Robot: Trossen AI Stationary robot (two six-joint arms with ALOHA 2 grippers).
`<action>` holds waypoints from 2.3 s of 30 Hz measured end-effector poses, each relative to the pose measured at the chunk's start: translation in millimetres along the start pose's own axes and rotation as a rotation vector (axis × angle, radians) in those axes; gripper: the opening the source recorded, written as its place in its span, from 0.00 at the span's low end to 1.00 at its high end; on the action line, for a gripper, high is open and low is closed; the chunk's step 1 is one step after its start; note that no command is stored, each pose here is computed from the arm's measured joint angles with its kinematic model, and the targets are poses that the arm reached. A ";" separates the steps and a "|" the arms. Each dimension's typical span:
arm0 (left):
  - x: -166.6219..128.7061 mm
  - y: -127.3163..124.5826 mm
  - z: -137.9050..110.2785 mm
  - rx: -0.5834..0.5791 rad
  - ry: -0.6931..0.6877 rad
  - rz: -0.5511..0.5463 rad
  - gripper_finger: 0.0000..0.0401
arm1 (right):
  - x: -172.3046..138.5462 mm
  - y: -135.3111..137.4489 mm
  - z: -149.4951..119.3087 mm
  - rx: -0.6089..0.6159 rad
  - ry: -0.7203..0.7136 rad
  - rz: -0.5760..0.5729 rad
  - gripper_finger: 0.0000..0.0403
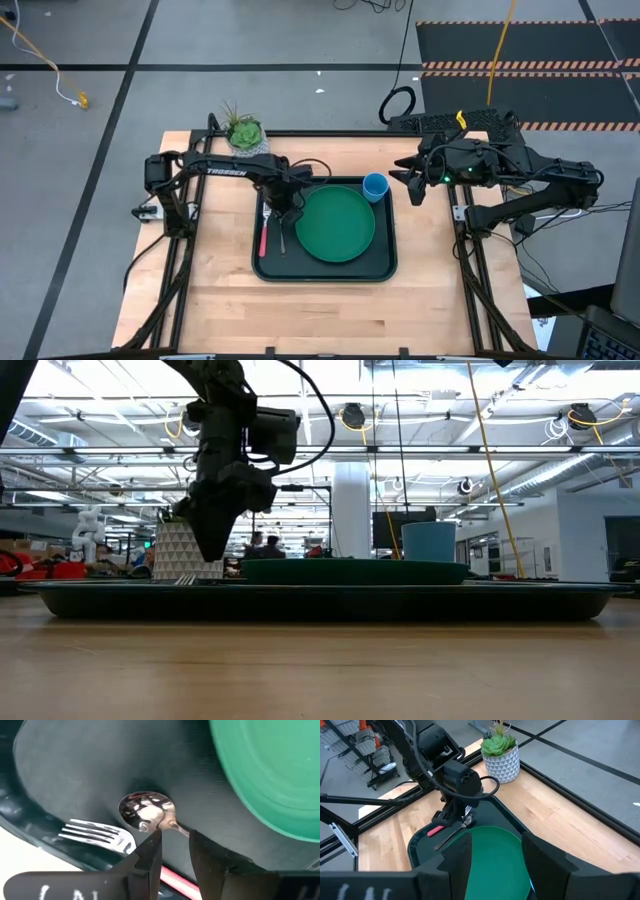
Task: Pick and place plate/cup/fork/spoon on tray
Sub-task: Put the black spoon on the dark green serving tray to the right of the pink fork
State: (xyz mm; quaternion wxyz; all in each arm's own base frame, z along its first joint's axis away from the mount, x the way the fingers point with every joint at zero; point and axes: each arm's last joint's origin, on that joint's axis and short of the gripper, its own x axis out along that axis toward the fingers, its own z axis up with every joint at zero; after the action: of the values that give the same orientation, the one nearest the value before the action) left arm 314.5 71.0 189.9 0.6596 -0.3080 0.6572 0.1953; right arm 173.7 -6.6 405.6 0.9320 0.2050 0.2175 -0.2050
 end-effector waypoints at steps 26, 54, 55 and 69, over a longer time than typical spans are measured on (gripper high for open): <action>6.4 12.9 4.7 0.009 -0.016 -0.005 0.25 | 0.0 0.0 -0.1 0.020 0.001 0.001 0.41; 6.5 13.2 4.0 -0.006 -0.007 -0.005 0.25 | -0.2 0.8 -0.6 0.041 0.015 0.024 0.41; 6.6 13.3 2.5 -0.022 0.006 0.002 0.25 | -0.2 0.8 -0.6 0.041 0.015 0.024 0.41; 5.9 17.4 4.1 -0.267 0.007 0.003 0.25 | -0.2 0.8 -0.6 0.034 0.015 0.023 0.41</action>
State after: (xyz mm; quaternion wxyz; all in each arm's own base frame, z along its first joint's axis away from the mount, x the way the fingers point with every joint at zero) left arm 306.4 85.7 181.3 0.6100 -0.3928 0.6282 0.2808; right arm 173.8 -5.5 405.4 0.9292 0.2247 0.2184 -0.1963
